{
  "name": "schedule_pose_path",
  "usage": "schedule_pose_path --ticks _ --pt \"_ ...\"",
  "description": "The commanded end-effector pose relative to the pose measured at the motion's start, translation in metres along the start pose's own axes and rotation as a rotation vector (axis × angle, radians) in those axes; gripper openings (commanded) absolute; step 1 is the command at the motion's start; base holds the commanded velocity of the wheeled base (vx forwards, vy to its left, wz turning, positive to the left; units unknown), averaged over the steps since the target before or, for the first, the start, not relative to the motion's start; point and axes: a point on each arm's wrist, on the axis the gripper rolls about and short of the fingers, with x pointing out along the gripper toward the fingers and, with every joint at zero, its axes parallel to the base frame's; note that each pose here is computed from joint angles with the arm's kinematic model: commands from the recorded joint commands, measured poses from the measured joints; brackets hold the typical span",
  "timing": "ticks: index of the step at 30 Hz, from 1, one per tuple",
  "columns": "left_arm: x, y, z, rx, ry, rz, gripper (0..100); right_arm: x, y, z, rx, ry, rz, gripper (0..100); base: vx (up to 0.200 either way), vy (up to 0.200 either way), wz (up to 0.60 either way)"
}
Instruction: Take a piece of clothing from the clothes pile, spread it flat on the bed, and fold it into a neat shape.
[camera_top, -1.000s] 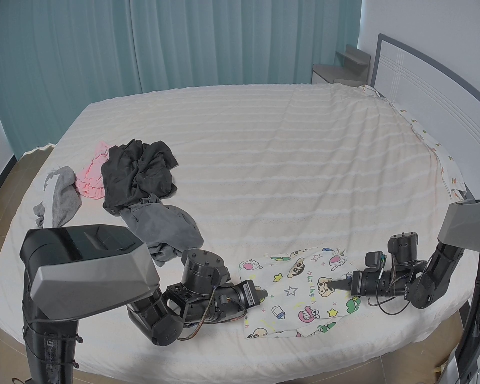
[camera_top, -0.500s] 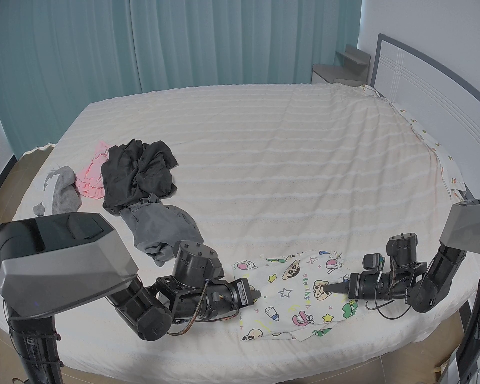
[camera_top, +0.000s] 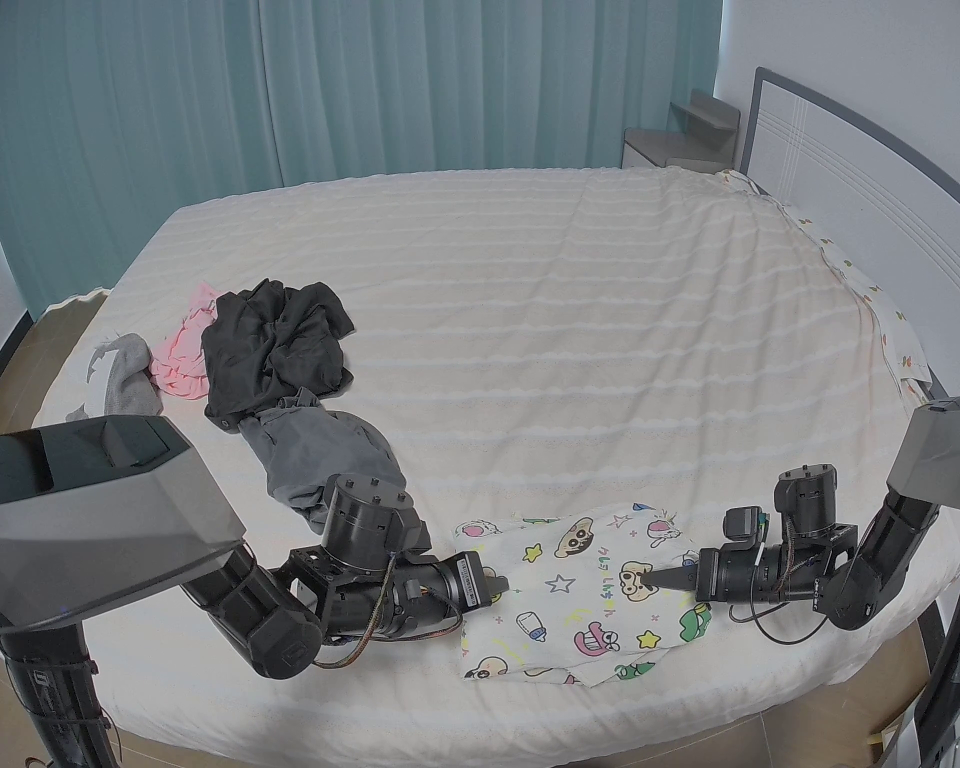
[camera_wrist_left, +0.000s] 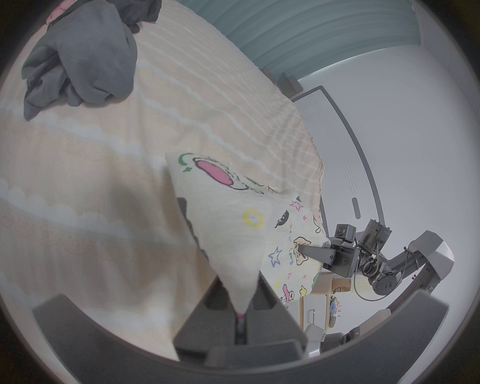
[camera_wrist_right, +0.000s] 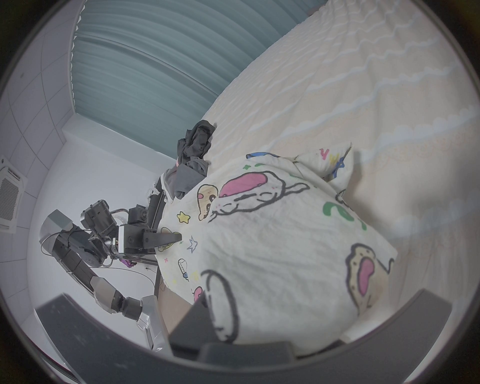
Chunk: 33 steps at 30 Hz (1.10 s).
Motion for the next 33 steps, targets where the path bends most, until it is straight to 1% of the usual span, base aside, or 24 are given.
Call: schedule_pose_path --ticks 1,14,18,25,30,33 --pt "-0.005 -0.002 0.003 0.000 -0.013 -0.005 0 -0.002 0.004 -0.001 -0.009 -0.002 0.006 0 0.000 0.200 0.00" --pt "-0.012 0.005 0.000 -0.015 -0.009 0.018 0 0.001 0.010 -0.004 -0.020 0.017 0.023 0 0.000 0.200 0.00" --pt "-0.016 0.009 0.001 -0.022 -0.011 0.029 0 0.005 0.015 -0.008 -0.030 0.033 0.036 0 0.000 0.200 0.00" --pt "-0.024 0.015 -0.006 -0.034 0.002 0.055 0 0.008 0.023 -0.014 -0.033 0.062 0.054 0 0.000 0.200 0.00" --pt "-0.027 0.022 -0.003 -0.049 -0.007 0.072 0 0.011 0.024 -0.016 -0.035 0.072 0.059 0 0.000 0.200 0.00" --pt "-0.028 0.025 -0.005 -0.055 -0.002 0.083 0 0.013 0.025 -0.017 -0.035 0.079 0.062 0 0.000 0.000 0.00"
